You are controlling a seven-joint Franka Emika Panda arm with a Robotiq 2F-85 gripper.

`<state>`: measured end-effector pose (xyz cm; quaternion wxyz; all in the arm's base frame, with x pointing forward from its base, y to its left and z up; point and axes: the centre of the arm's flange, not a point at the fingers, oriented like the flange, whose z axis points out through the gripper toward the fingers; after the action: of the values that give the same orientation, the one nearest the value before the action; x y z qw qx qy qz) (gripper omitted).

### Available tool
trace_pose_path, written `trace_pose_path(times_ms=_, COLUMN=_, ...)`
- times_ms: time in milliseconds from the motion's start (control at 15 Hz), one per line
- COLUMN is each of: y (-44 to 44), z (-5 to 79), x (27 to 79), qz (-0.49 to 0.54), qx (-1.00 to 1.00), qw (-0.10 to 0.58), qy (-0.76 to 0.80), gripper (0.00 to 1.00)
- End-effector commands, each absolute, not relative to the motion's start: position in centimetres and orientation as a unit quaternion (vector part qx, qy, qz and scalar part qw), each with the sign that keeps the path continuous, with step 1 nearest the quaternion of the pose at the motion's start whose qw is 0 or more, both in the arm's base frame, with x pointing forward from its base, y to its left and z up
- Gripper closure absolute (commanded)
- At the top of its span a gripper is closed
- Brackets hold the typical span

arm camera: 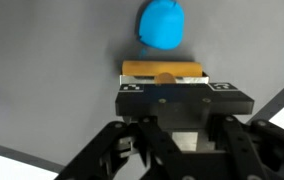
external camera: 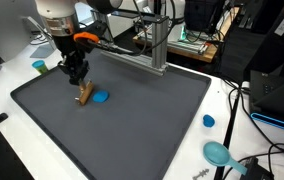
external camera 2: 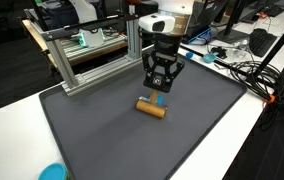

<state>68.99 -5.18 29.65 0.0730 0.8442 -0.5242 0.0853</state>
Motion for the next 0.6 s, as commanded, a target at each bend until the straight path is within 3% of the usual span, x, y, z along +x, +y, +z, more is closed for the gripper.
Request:
trace_pose_path(times_ms=0, y=-7.0, z=26.8, x=69.7, qz=0.118, qx=0.832, qw=0.093, qy=-0.535, gripper=0.78)
trace_pose_path(times_ms=333, y=-6.3, z=32.5, x=67.3, qz=0.098, qx=0.828, qw=0.025, qy=-0.551, gripper=0.78)
trace_pose_path(times_ms=533, y=-3.5, z=35.9, x=65.3, qz=0.15, qx=0.871, qw=0.035, qy=-0.467, gripper=0.78)
